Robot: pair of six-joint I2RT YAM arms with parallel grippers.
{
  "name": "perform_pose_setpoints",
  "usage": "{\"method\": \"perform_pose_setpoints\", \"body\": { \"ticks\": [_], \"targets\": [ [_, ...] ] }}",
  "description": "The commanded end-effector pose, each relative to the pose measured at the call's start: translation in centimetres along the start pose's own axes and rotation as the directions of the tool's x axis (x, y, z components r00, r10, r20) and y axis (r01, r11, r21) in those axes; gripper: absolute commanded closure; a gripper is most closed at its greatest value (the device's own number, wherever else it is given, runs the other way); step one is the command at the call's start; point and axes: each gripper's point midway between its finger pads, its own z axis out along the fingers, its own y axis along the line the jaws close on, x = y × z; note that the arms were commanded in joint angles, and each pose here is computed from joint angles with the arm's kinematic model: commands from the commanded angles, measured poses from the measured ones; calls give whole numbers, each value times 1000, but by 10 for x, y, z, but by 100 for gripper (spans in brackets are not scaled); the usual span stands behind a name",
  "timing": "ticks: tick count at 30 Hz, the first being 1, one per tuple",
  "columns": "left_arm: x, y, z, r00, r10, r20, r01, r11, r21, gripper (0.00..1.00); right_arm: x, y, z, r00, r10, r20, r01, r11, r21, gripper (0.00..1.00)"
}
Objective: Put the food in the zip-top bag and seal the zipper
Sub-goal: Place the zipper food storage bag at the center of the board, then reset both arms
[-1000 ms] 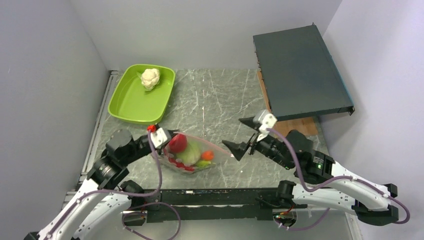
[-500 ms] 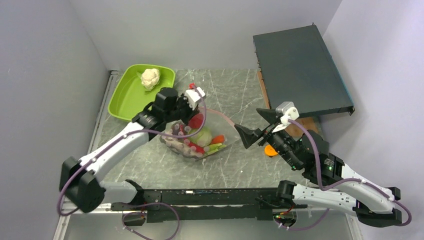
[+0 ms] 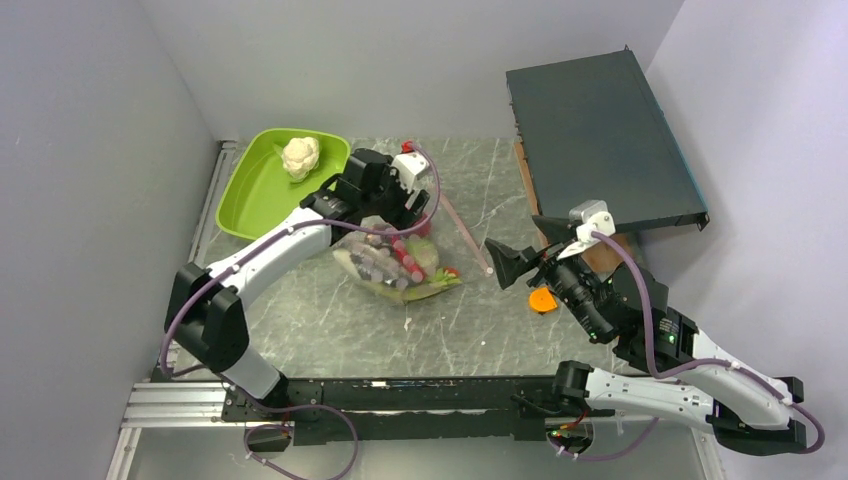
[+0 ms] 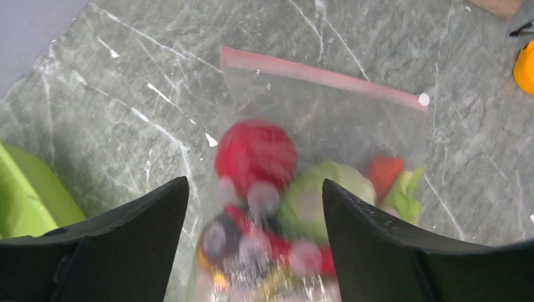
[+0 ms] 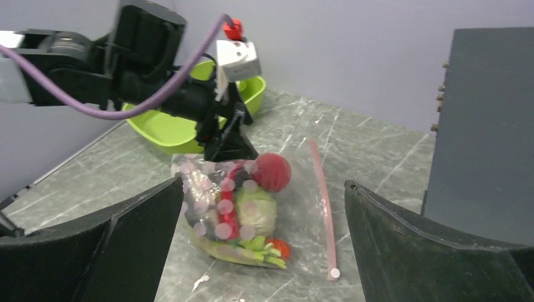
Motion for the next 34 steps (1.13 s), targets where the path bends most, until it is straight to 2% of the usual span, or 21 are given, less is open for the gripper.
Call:
{"method": "perform_pose_setpoints", "body": {
  "ticks": [1,5,7,13,16,20,22,25,28,31,34],
  "targets": [
    [-60,17,-58,989,3,151,16,992,-121,9,-15,-25,-4,999,34,26,-37,990,135,0],
    [-90,20,-122,965,-30,262,80,980,-185,1,-22,-37,-5,999,25,32,-32,978,208,0],
    [-105,19,-157,942,-51,330,123,972,-198,0,-29,-43,-5,999,23,45,-34,969,245,0],
    [-142,18,-269,839,-28,543,197,947,-255,0,-62,-53,-3,995,-41,88,12,950,311,0],
    [-151,24,-325,748,-23,663,286,913,-290,0,-85,-60,-6,991,-53,125,8,941,338,0],
    [-154,28,-389,570,-30,821,426,865,-264,0,-113,-66,-11,984,-67,163,4,932,361,0],
    [-151,31,-413,512,-31,859,476,842,-254,0,-121,-68,-13,981,-81,177,11,931,365,0],
    [-143,36,-437,478,-36,878,537,803,-259,0,-130,-70,-15,975,-92,200,12,929,370,0],
    [-134,41,-449,468,-45,883,582,767,-270,0,-136,-70,-17,971,-76,225,-10,934,358,0],
    [-125,43,-456,445,-75,892,625,739,-250,0,-125,-70,-14,975,-97,199,16,928,373,0],
    [-123,37,-457,438,-94,894,616,756,-223,0,-118,-72,-10,983,-102,152,30,908,417,0]
  ]
}}
